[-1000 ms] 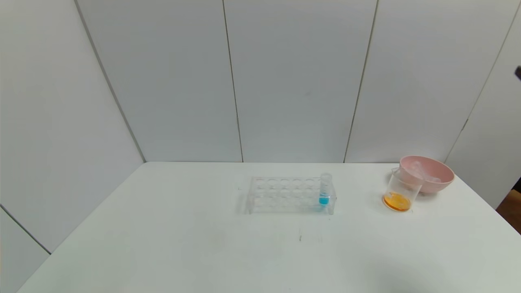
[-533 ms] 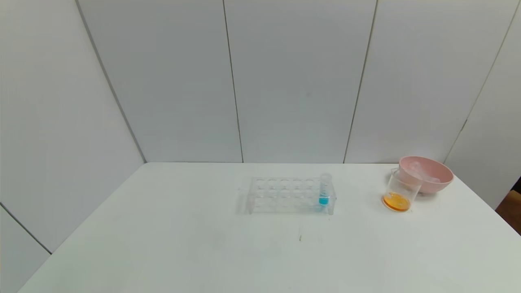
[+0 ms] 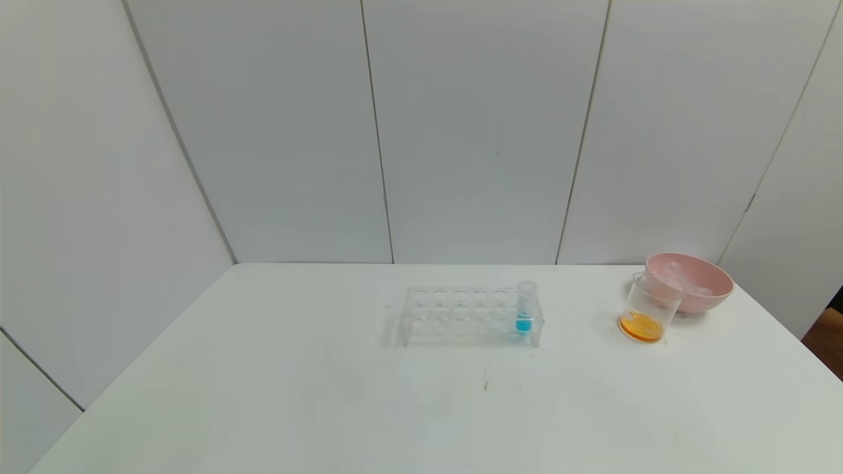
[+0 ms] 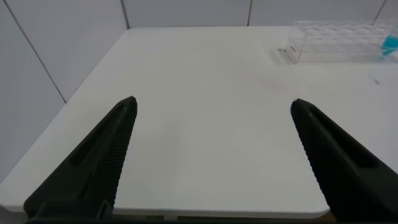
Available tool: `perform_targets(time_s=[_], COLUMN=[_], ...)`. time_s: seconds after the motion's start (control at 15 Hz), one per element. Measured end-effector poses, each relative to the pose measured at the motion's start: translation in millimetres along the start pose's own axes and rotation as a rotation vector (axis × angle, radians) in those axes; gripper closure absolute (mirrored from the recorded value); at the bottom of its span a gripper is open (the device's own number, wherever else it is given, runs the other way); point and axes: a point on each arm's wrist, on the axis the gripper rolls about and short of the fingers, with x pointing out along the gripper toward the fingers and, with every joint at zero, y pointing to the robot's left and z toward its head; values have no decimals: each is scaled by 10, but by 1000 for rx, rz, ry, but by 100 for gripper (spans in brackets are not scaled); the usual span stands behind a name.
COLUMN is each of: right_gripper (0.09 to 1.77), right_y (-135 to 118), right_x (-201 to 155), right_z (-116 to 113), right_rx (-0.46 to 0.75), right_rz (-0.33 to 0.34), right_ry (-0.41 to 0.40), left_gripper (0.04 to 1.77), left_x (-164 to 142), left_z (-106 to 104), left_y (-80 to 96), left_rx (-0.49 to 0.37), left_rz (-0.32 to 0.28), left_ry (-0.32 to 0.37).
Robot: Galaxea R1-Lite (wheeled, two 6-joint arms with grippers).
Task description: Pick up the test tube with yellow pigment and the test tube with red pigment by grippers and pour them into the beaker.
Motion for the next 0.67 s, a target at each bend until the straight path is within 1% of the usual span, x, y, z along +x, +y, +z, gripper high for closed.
perform_targets(time_s=[0.2,0.27,0.33,0.53,0.67], right_gripper=[16,16,16,16,16], right_y=[-7,-6,-2,-4,-6], right_x=[-49,-70,-90,-148,-167], right_z=[-312,-368,-398,-508,-511], right_rx=[-26,-26,-23,-29,-29], right_rz=[12,32,59,80,83], right_ry=[93,114,116,158,134], left_gripper=[5,5,5,5,5], left_x=[0,0,0,0,0], left_z=[0,0,0,0,0], left_y=[0,0,0,0,0], left_rx=[0,0,0,0,0], left_rz=[0,0,0,0,0], left_ry=[0,0,0,0,0])
